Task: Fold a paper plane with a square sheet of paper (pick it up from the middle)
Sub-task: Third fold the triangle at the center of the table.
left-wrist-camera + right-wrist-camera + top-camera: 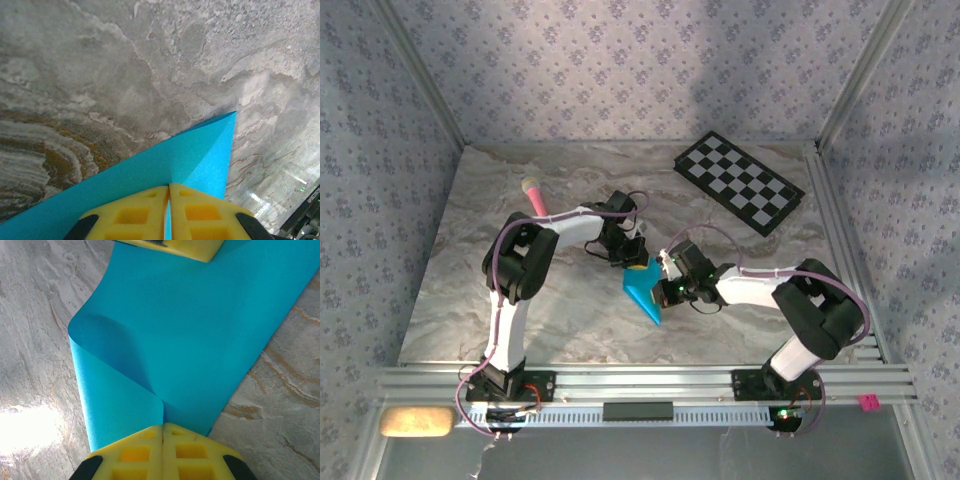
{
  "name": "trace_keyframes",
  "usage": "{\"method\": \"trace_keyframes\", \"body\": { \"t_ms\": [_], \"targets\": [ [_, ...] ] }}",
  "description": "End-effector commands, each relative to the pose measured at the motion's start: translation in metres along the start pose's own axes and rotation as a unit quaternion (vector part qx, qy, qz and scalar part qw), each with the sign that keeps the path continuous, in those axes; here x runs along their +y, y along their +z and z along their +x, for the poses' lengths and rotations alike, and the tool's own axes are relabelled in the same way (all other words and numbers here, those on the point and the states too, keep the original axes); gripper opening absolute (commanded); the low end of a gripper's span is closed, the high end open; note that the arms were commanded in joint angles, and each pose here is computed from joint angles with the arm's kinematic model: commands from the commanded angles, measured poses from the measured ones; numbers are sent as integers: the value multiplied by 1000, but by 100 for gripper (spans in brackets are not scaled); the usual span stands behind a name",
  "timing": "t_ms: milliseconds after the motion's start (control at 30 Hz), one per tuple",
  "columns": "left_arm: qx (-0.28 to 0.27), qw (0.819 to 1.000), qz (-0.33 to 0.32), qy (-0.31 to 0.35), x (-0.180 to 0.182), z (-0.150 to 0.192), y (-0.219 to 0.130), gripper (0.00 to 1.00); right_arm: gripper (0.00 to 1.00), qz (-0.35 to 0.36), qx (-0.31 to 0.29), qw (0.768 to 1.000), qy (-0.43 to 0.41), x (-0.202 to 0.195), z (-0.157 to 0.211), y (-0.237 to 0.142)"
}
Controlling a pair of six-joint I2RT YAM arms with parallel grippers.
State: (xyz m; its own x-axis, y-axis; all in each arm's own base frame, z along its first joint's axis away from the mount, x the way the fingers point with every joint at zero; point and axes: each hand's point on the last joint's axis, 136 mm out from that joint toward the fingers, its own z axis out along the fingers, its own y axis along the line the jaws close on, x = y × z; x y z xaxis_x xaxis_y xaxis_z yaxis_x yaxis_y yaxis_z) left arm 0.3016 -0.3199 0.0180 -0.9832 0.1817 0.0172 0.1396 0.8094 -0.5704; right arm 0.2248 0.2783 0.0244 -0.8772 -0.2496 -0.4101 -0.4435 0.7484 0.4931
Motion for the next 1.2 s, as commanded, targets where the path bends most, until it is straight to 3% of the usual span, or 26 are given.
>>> {"method": "trace_keyframes", "body": {
  "t_ms": [0, 667, 1167],
  "targets": [
    [22, 999, -40, -20, 24, 15, 9, 13, 1, 15, 10, 1000, -1, -3, 1, 3],
    [8, 999, -36, -14, 16, 10, 2, 14, 1, 31, 17, 999, -1, -9, 7, 7],
    [-73, 997, -18, 2, -10, -24, -55, 32, 1, 29, 18, 999, 3, -10, 6, 12]
  ]
}}
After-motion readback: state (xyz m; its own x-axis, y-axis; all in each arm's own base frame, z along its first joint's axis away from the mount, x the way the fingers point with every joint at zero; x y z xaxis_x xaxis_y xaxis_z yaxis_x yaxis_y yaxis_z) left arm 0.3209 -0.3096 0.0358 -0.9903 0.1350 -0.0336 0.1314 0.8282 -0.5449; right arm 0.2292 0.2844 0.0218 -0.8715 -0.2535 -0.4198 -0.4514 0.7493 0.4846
